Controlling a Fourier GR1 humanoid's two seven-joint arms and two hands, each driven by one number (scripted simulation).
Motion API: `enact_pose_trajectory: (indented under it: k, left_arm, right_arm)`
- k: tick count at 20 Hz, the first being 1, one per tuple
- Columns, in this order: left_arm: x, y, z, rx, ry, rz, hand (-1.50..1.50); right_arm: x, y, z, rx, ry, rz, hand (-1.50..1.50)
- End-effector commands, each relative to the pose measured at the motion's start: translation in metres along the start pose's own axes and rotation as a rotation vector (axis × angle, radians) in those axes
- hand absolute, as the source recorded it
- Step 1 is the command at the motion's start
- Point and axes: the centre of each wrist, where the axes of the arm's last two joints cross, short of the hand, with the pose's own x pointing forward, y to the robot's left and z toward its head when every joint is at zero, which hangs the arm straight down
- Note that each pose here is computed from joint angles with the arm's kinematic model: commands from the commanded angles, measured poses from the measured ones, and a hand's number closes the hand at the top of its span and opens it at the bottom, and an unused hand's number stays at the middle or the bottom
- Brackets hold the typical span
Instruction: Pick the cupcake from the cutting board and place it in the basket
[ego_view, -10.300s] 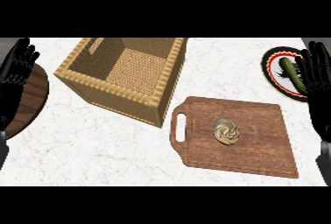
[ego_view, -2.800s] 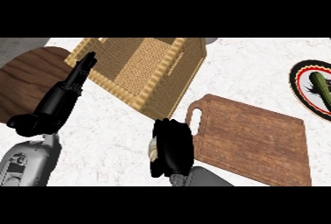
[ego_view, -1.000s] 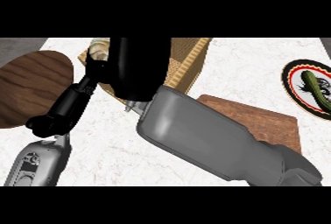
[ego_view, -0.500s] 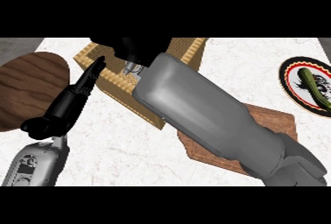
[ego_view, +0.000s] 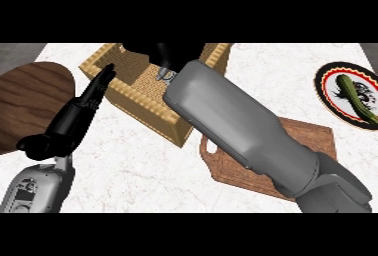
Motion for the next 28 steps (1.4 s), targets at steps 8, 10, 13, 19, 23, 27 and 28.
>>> enact_pose_trajectory:
  k: [8, 10, 13, 19, 23, 27, 28]
  left_arm:
    - [-0.009, 0.007, 0.002, 0.014, 0.097, 0.014, 0.00]
    - [-0.014, -0.002, 0.013, 0.004, 0.112, 0.034, 0.00]
    - [-0.023, 0.006, 0.019, 0.028, 0.103, 0.019, 0.00]
    - [-0.033, -0.003, 0.021, -0.007, 0.112, 0.019, 0.00]
    - [-0.020, 0.005, 0.019, 0.026, 0.113, 0.018, 0.00]
    - [-0.027, -0.003, 0.023, 0.031, 0.109, 0.018, 0.00]
    - [-0.022, -0.001, 0.011, 0.026, 0.112, 0.022, 0.00]
  right_arm:
    - [-0.029, 0.029, 0.001, -0.151, 0.131, -0.072, 1.50]
    - [-0.035, 0.026, -0.005, -0.162, 0.181, -0.155, 1.50]
    - [-0.043, 0.031, -0.011, -0.160, 0.176, -0.130, -1.50]
    - [-0.036, 0.031, -0.011, -0.164, 0.137, -0.128, -1.50]
    - [-0.029, 0.025, -0.008, -0.181, 0.104, -0.237, -1.50]
    - [-0.016, 0.013, -0.023, -0.217, 0.160, -0.357, -1.50]
    - [-0.017, 0.012, -0.026, -0.231, 0.185, -0.399, -1.50]
